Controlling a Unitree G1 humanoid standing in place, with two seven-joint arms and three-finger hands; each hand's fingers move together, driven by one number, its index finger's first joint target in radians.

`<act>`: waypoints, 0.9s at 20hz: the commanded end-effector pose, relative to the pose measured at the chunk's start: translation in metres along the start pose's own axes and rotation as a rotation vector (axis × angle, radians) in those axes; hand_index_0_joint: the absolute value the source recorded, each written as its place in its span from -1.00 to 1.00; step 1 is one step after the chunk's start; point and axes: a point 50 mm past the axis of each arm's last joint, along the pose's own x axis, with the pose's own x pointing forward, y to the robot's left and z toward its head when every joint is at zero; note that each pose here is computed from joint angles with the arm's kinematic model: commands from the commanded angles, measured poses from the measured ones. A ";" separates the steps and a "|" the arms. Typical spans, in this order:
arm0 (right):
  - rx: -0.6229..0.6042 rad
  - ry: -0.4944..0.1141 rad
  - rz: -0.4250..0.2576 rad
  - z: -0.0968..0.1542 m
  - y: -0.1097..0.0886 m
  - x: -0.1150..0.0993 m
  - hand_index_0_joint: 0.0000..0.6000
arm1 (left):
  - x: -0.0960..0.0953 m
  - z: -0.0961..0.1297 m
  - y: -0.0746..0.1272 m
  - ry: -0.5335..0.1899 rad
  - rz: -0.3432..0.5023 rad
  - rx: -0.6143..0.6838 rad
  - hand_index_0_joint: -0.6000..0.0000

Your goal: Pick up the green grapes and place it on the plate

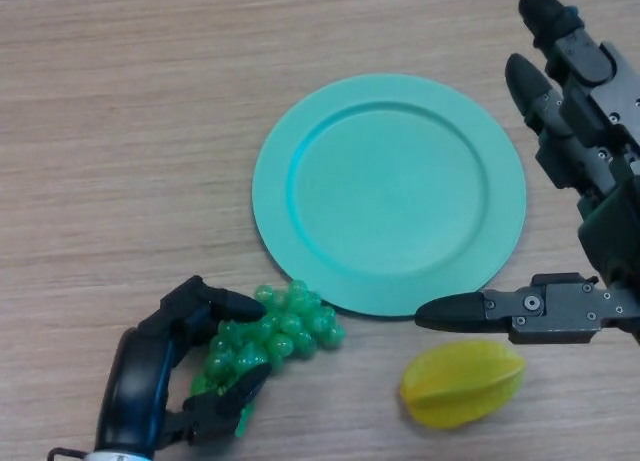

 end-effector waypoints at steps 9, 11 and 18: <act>0.019 -0.195 -0.011 0.031 -0.001 -0.007 -1.00 | -0.005 0.120 0.005 -0.408 -0.007 -0.045 -1.00; 0.030 -0.198 -0.009 0.030 0.000 -0.008 -1.00 | 0.005 0.136 0.000 -0.535 0.022 -0.037 -1.00; 0.016 -0.251 -0.030 0.036 0.000 -0.007 -1.00 | 0.044 0.149 -0.031 -0.705 0.001 0.071 -1.00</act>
